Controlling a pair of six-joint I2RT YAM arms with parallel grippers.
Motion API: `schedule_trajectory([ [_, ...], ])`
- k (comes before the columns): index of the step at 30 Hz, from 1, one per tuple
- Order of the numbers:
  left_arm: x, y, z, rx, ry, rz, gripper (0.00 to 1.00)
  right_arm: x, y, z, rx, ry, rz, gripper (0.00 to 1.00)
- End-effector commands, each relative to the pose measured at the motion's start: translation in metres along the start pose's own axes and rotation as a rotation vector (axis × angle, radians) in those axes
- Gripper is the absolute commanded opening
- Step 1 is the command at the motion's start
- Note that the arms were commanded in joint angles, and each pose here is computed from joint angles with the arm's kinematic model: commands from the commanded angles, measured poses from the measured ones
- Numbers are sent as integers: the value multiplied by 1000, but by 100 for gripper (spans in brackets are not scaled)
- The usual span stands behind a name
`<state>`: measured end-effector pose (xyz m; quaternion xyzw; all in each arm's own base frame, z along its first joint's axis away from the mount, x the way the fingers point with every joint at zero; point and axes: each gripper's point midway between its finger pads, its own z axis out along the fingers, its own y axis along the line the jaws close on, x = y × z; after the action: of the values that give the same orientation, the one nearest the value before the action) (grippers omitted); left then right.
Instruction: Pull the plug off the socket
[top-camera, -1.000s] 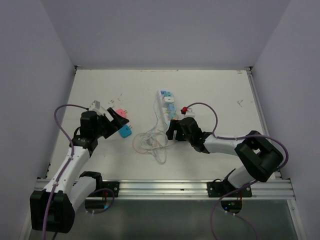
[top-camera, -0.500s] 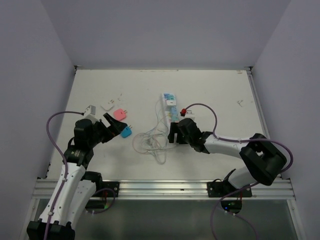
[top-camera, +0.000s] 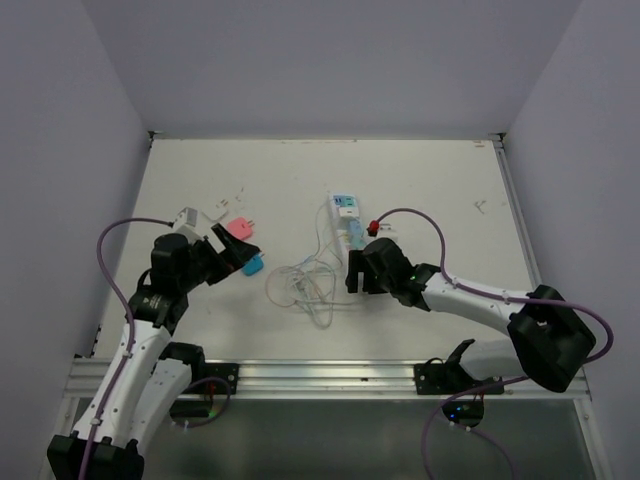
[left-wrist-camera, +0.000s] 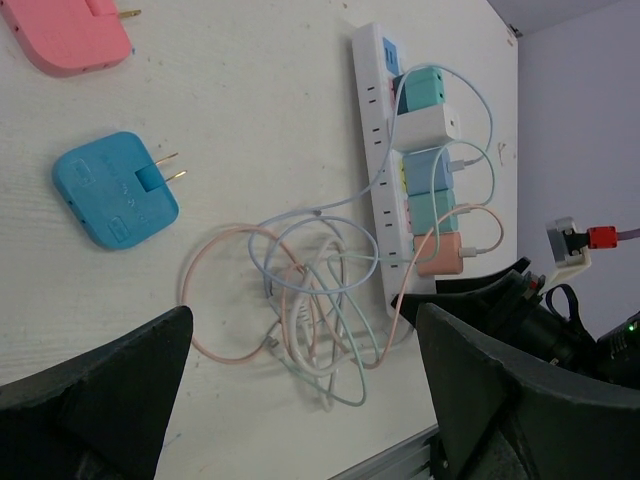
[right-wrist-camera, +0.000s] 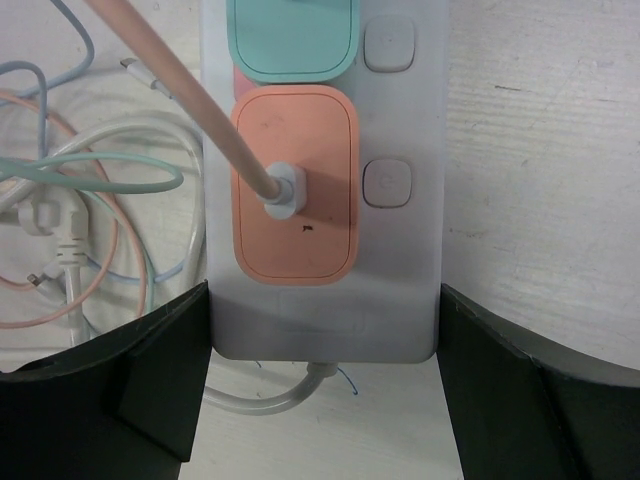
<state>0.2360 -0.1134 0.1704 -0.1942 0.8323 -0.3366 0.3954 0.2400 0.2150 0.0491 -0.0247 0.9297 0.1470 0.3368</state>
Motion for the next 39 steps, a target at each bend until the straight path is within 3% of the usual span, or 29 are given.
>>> schedule_trajectory([
  [1, -5, -24, -2, 70, 2, 8, 97, -13, 14, -7, -50, -27, -6, 83],
  [4, 1, -30, 1, 77, 19, 10, 97, -6, 10, -3, -40, -10, -12, 86],
  [7, 9, -34, 7, 78, 39, 13, 97, 0, 10, -1, -49, 9, -17, 96],
  [12, 20, -45, 17, 73, 61, 19, 97, -3, 12, -6, -63, 0, -20, 99],
  [20, 51, -83, 30, 88, 113, 80, 98, -11, 11, -28, -83, -31, -6, 99],
  [28, 108, -124, 49, 34, 185, 258, 95, -26, -28, -65, 19, -190, 77, 91],
  [39, 159, -121, 82, -23, 264, 342, 84, -6, -66, -67, 86, -214, 149, 84],
])
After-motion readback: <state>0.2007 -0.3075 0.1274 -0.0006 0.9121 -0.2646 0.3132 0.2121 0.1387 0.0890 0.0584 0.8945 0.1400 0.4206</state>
